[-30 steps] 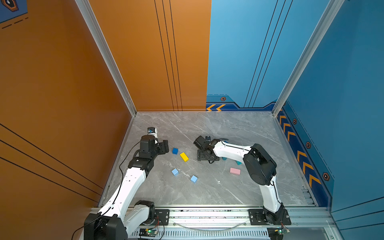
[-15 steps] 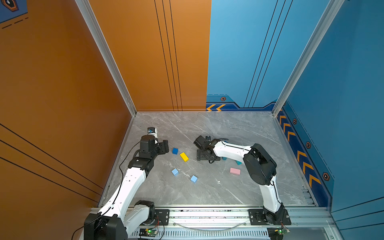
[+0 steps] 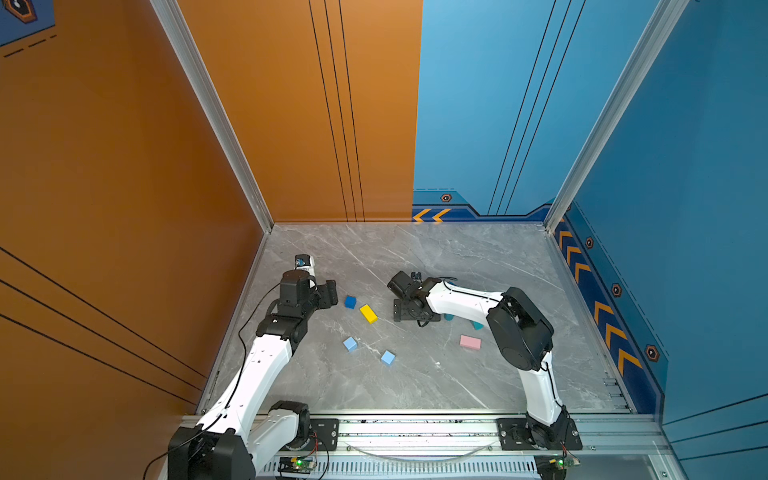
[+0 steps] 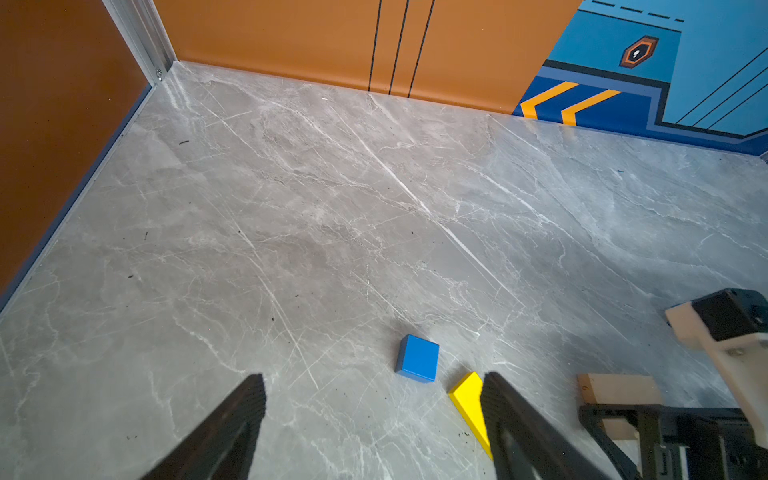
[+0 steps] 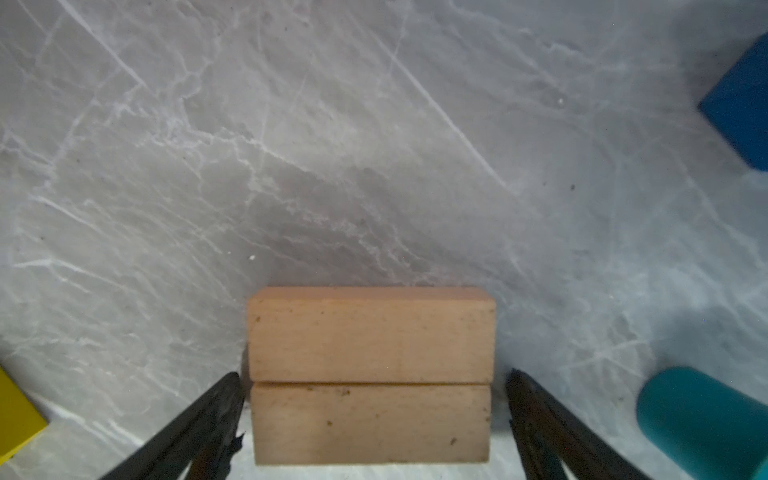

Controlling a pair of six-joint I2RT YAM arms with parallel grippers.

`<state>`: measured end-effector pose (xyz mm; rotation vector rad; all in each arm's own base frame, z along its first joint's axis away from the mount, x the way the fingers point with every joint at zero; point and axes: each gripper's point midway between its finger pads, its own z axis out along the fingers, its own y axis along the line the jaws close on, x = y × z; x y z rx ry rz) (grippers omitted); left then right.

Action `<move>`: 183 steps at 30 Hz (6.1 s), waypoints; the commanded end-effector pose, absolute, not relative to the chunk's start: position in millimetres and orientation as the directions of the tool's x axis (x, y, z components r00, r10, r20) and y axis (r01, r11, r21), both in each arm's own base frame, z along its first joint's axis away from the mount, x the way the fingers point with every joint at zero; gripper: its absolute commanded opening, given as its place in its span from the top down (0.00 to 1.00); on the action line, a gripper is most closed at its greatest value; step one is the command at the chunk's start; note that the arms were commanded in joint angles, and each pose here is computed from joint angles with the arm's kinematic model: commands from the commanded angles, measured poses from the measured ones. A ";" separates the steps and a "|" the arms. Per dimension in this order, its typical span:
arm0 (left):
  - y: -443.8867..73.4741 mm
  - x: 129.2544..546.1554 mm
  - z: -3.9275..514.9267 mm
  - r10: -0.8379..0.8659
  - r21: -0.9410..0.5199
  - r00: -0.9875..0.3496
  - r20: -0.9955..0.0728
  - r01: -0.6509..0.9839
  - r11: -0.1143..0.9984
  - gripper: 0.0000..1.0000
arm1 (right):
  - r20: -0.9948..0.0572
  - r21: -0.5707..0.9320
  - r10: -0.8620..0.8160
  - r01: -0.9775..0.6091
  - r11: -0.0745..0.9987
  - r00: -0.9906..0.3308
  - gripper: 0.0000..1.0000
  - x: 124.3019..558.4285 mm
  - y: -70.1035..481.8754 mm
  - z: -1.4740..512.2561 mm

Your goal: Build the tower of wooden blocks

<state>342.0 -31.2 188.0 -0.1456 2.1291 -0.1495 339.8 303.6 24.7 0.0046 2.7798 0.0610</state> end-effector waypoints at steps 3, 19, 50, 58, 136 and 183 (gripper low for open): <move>-28.1 341.6 189.4 -0.148 -0.148 -0.533 -0.833 -0.042 0.988 0.17 | -0.371 0.086 0.018 -0.015 0.996 -0.928 0.00 337.8 311.0 47.6; -27.8 340.1 191.1 -0.149 -0.150 -0.531 -0.834 -0.042 0.988 0.17 | -0.423 0.012 -0.016 -0.023 1.000 -0.906 0.00 336.2 301.3 71.9; -54.9 345.6 208.5 -0.188 -0.237 -0.527 -0.829 0.027 0.971 0.20 | -0.475 0.036 0.032 0.017 0.999 -0.880 0.32 254.0 152.7 139.8; -81.0 349.0 210.6 -0.125 -0.191 -0.557 -0.821 0.063 0.979 0.21 | -0.435 0.108 0.121 0.082 0.991 -0.892 0.82 241.9 124.7 107.7; -141.4 374.6 200.3 0.052 -0.042 -0.598 -0.800 0.143 0.989 0.19 | -0.381 0.178 0.142 0.079 0.981 -0.913 1.00 278.6 144.9 78.1; -36.3 339.4 192.3 -0.197 -0.158 -0.599 -0.776 -0.118 0.980 0.18 | -0.190 0.121 -0.697 -0.721 0.682 -0.691 0.26 185.5 390.0 56.1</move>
